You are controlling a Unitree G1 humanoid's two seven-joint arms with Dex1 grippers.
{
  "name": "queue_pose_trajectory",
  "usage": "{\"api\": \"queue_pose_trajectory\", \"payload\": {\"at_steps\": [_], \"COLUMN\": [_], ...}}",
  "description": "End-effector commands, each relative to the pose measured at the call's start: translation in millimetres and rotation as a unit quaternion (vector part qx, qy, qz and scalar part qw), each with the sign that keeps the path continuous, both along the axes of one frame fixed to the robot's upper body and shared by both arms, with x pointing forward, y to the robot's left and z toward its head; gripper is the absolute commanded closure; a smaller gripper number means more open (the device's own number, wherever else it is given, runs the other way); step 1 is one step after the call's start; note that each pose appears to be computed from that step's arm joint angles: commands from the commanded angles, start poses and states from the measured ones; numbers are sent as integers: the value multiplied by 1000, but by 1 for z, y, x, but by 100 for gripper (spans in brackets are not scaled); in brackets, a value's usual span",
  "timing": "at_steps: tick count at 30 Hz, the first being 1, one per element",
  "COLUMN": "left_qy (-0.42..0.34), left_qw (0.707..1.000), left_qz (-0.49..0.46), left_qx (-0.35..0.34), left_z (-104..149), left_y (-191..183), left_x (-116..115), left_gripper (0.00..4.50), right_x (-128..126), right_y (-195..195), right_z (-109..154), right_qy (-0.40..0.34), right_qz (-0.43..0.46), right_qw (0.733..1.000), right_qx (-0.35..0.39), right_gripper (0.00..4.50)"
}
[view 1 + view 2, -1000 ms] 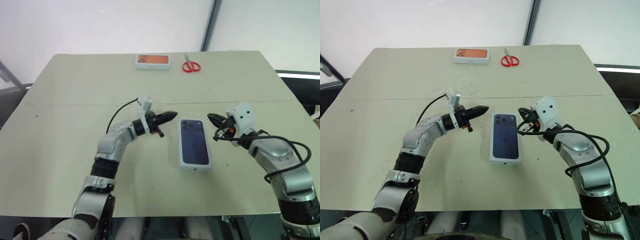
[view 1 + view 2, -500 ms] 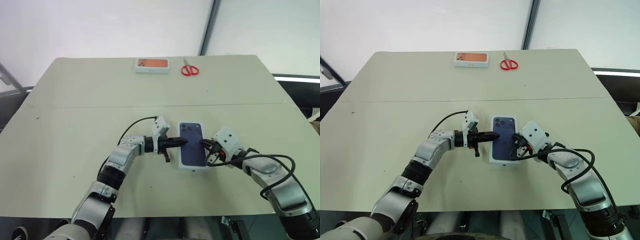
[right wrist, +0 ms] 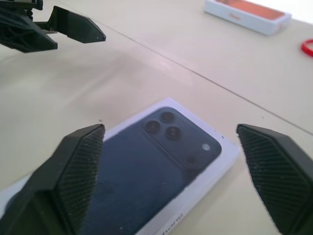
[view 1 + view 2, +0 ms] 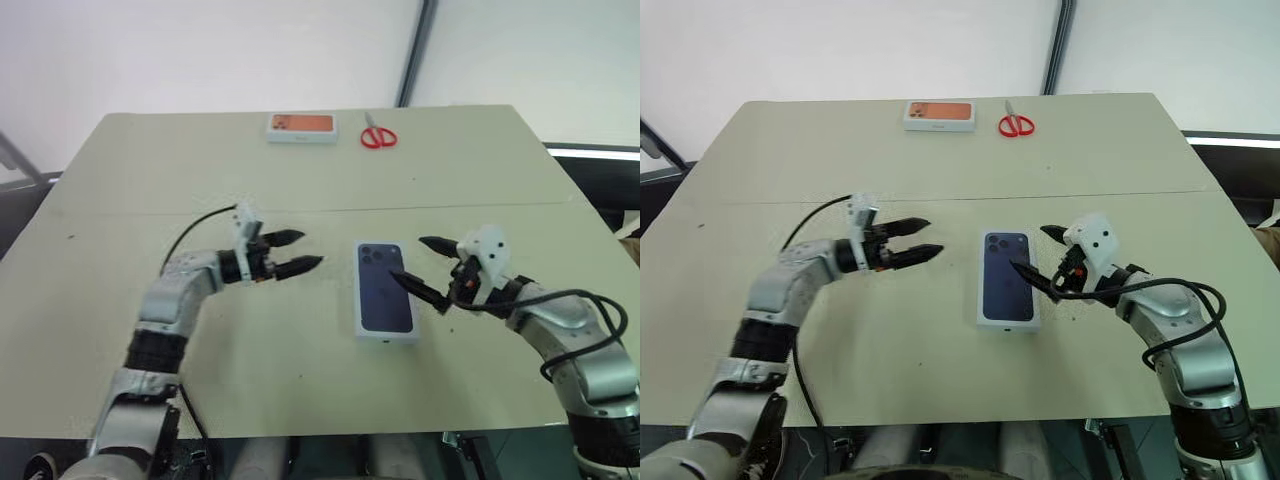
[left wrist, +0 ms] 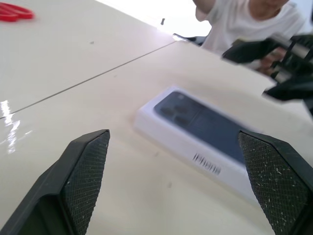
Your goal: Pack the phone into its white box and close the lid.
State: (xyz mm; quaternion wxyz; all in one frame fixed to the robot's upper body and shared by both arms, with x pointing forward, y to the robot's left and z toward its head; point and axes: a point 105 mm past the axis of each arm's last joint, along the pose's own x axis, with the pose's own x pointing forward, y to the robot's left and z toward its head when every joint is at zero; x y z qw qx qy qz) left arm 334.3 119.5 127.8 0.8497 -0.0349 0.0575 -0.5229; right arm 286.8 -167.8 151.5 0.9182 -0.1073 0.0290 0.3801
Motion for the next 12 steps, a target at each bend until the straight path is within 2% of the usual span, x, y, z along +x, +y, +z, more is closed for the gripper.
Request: {"api": "queue_pose_trajectory", "payload": {"at_steps": [1, 6, 12], "left_qy": [-29, -16, -8], "left_qw": [999, 993, 984], "left_qz": [38, 104, 153], "left_qx": [19, 60, 87], "left_z": [5, -17, -24], "left_y": [31, 82, 113], "left_x": [-9, -38, -63], "left_gripper": [0, 0, 0], "right_x": [-6, -32, -49], "right_y": [-6, -20, -47], "right_z": [12, 2, -7], "right_qy": [-35, -51, -24], "right_qz": [7, 32, 13], "right_qw": [999, 997, 998], "right_qx": [5, -51, -57], "right_gripper": [3, 3, 3]}}
